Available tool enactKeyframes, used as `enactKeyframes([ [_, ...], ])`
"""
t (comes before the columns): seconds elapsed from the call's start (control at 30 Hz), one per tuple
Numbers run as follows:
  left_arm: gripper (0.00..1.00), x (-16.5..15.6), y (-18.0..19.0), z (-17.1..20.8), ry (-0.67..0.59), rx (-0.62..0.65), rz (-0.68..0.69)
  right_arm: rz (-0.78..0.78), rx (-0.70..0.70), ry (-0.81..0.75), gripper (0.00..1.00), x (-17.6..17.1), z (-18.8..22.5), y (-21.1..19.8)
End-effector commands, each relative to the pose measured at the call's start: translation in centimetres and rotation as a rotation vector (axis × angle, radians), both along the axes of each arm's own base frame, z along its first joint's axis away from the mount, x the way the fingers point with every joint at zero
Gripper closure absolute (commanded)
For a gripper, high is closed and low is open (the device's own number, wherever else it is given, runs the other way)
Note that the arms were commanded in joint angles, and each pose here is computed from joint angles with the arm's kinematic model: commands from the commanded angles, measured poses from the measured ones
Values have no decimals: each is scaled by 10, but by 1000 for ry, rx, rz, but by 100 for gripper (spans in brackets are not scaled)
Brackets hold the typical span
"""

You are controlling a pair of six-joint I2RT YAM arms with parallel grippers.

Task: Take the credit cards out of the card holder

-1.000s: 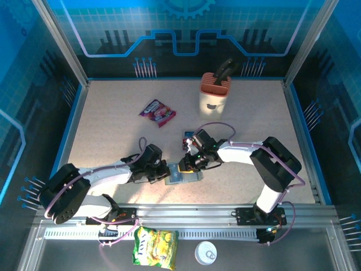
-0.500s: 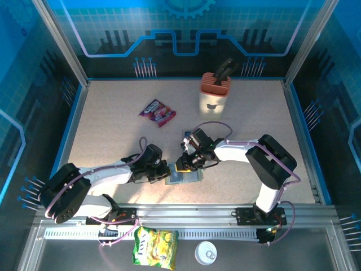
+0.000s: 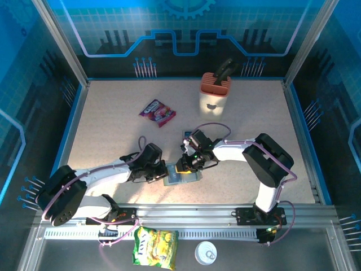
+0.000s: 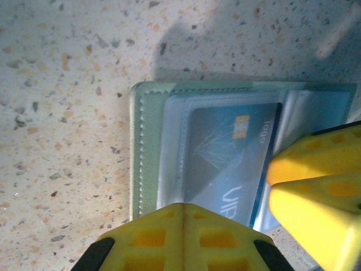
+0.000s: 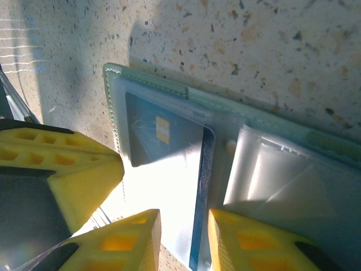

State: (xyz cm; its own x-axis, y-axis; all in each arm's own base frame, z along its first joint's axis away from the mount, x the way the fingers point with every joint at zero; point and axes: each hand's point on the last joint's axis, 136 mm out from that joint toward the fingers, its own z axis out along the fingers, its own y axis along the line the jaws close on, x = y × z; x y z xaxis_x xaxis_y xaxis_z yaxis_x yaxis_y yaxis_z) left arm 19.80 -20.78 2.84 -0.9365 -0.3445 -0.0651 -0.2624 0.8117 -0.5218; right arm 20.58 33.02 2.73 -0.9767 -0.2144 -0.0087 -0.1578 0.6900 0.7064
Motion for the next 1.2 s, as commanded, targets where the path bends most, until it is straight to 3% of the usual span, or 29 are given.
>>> enactKeyframes([
  [0.0,96,3,3,0,-2,40,-22,18,0,-1,71,-4,0,5],
  [0.43,100,-3,8,-14,33,55,-8,11,30,-43,71,-2,22,5],
  [1.17,100,-3,8,-11,28,50,-6,39,-16,16,73,-12,-6,7],
])
